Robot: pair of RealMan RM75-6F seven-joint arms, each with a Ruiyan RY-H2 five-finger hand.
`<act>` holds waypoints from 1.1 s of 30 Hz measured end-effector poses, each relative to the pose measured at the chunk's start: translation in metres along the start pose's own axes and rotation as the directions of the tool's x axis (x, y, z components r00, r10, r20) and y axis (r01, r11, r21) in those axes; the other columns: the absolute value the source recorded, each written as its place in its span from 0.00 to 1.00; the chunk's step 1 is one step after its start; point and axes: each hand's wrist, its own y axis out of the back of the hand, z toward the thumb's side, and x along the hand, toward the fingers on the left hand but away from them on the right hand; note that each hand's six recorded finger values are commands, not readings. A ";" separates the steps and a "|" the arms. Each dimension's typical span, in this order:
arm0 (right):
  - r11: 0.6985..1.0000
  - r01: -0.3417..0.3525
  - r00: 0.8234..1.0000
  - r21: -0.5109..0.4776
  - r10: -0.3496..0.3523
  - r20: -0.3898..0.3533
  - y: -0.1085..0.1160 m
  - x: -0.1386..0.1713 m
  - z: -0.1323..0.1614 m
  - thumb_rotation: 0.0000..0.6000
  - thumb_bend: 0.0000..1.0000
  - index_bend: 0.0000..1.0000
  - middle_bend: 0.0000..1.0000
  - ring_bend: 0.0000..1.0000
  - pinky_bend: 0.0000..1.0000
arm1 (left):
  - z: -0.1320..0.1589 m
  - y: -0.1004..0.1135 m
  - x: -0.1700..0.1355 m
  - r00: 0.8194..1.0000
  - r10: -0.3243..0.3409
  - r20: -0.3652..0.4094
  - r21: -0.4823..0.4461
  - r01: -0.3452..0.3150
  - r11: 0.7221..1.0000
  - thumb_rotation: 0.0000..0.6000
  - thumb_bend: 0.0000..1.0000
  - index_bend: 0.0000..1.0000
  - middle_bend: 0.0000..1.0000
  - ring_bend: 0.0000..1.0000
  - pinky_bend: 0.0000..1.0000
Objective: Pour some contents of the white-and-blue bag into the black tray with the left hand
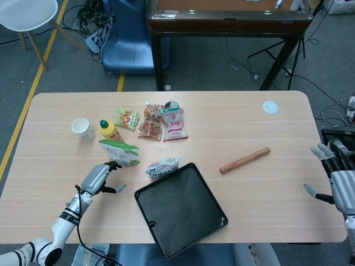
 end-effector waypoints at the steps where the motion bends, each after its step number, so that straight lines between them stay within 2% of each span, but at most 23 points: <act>1: 1.000 -0.001 1.000 0.000 0.001 0.003 0.000 0.000 -0.001 1.00 0.19 0.07 0.12 0.03 0.16 | 0.001 -0.002 0.002 1.000 -0.002 0.002 -0.010 0.002 1.000 1.00 0.24 0.23 0.26 0.29 0.29; 9: 1.000 -0.006 1.000 0.003 0.006 0.020 -0.001 0.002 -0.005 1.00 0.19 0.07 0.12 0.03 0.16 | 0.007 -0.021 0.022 0.999 -0.015 0.031 -0.066 0.017 0.998 1.00 0.24 0.23 0.26 0.29 0.30; 19: 1.000 -0.006 0.999 0.006 0.006 0.034 0.000 0.004 -0.007 1.00 0.19 0.07 0.12 0.03 0.16 | 0.013 -0.034 0.041 0.998 -0.026 0.053 -0.141 0.033 0.989 1.00 0.24 0.21 0.26 0.28 0.30; 33: 1.000 -0.007 0.999 0.003 0.007 0.054 -0.001 0.007 -0.013 1.00 0.19 0.07 0.12 0.02 0.16 | 0.022 -0.056 0.065 0.995 -0.064 0.081 -0.172 0.078 0.982 1.00 0.21 0.18 0.26 0.28 0.30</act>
